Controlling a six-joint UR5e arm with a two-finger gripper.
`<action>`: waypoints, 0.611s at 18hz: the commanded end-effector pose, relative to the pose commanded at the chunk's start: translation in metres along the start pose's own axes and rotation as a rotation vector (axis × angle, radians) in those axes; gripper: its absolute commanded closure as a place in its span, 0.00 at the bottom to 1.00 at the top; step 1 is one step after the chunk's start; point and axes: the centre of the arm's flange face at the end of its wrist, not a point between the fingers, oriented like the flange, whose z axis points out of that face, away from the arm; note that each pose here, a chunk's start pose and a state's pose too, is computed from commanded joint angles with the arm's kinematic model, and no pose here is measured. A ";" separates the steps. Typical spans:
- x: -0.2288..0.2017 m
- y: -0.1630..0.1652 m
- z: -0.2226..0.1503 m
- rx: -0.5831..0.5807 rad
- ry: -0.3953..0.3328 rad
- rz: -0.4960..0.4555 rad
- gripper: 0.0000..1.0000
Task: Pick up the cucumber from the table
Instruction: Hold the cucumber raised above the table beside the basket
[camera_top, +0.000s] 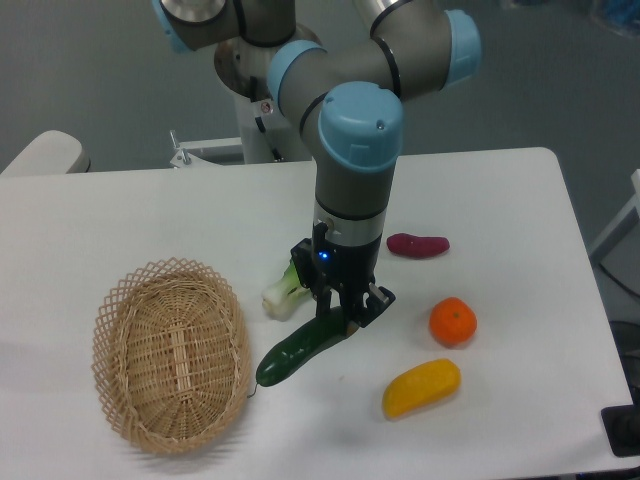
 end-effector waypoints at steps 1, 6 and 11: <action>0.001 0.001 0.001 -0.001 0.003 0.000 0.81; -0.001 0.002 0.000 0.000 -0.001 -0.001 0.81; -0.003 0.001 -0.002 0.003 -0.005 -0.002 0.80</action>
